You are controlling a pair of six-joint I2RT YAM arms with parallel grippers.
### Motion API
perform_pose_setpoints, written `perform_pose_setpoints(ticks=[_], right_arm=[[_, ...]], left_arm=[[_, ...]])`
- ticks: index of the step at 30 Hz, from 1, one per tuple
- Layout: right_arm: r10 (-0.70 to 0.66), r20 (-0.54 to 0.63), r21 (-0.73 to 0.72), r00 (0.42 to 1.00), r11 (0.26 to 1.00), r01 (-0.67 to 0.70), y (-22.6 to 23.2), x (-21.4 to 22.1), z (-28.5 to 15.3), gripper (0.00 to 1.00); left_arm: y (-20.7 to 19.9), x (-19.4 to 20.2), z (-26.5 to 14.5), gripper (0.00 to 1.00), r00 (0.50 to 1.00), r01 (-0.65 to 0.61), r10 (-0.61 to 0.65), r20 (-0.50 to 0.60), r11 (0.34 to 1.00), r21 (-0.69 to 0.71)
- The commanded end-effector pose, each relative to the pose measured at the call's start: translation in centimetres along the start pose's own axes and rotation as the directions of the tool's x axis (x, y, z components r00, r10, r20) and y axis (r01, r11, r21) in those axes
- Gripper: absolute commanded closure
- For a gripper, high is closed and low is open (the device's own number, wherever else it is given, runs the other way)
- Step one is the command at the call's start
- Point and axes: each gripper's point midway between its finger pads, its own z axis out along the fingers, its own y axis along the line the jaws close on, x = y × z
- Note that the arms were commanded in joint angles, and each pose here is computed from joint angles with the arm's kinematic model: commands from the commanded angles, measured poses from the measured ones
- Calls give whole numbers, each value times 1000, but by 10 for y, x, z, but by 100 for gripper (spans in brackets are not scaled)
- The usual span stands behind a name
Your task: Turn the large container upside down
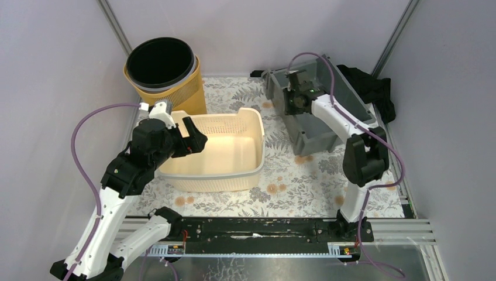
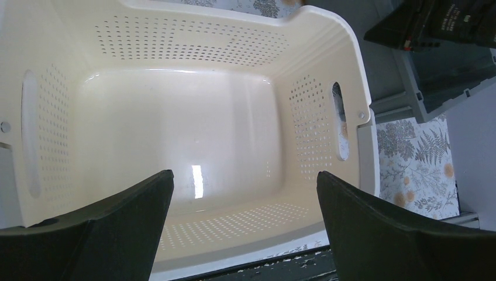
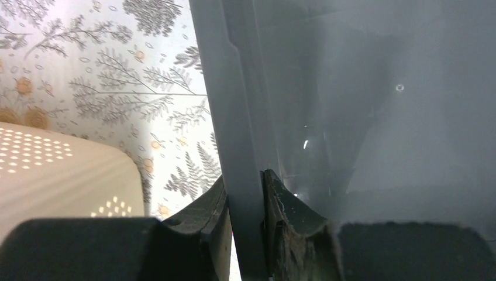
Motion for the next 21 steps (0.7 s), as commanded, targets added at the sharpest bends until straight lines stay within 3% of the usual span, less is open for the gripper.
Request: perform_pose_setpoints(ticks=[1, 10, 21], right_arm=[[160, -4, 192, 987, 969, -156, -95, 12, 2, 89], [289, 43, 230, 956, 929, -291, -153, 7, -9, 92], [351, 173, 260, 920, 885, -386, -204, -49, -35, 91]], left_arm=[[-3, 1, 1, 0, 1000, -3, 3, -7, 1000, 15], [-5, 1, 4, 0, 1000, -3, 3, -13, 1000, 22], [-5, -3, 4, 0, 1000, -9, 9, -9, 1000, 15]])
